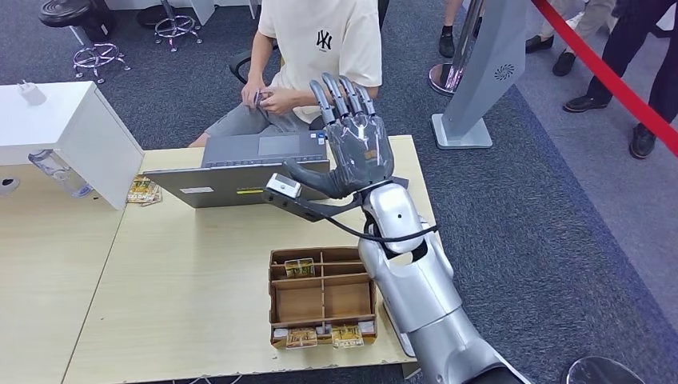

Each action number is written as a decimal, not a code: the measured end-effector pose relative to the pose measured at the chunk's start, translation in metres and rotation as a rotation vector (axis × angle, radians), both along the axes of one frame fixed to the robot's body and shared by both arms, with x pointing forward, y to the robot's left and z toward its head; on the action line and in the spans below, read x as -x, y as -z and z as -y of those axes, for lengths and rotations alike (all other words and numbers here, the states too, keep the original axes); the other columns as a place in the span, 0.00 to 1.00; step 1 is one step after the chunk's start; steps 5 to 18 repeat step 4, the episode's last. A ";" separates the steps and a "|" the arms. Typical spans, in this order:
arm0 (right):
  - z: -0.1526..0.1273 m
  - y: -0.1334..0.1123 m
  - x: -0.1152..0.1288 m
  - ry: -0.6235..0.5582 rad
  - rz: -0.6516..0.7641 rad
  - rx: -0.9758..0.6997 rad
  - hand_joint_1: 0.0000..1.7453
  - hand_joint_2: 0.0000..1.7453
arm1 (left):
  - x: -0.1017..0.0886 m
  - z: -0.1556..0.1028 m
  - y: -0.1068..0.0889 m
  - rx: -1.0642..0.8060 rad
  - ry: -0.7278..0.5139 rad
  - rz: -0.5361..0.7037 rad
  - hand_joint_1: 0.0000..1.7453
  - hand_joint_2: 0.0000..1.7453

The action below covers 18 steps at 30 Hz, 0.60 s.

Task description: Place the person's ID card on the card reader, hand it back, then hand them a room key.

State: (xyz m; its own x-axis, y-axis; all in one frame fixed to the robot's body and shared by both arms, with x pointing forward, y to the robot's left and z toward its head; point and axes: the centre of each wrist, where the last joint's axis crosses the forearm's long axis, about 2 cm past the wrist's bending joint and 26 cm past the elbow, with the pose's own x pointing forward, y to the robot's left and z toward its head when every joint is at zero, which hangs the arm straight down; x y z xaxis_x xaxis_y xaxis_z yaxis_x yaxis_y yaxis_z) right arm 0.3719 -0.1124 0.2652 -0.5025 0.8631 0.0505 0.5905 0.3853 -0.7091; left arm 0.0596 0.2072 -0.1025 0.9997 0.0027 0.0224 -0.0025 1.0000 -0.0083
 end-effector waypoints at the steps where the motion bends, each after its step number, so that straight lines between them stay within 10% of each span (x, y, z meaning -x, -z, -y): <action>1: 0.002 0.000 0.002 -0.020 -0.013 -0.025 0.00 0.00 | 0.000 0.000 0.000 -0.001 -0.001 0.000 0.00 0.00; 18: 0.007 0.002 0.009 -0.126 -0.082 -0.143 0.00 0.00 | 0.000 0.000 0.000 -0.004 -0.003 -0.001 0.00 0.00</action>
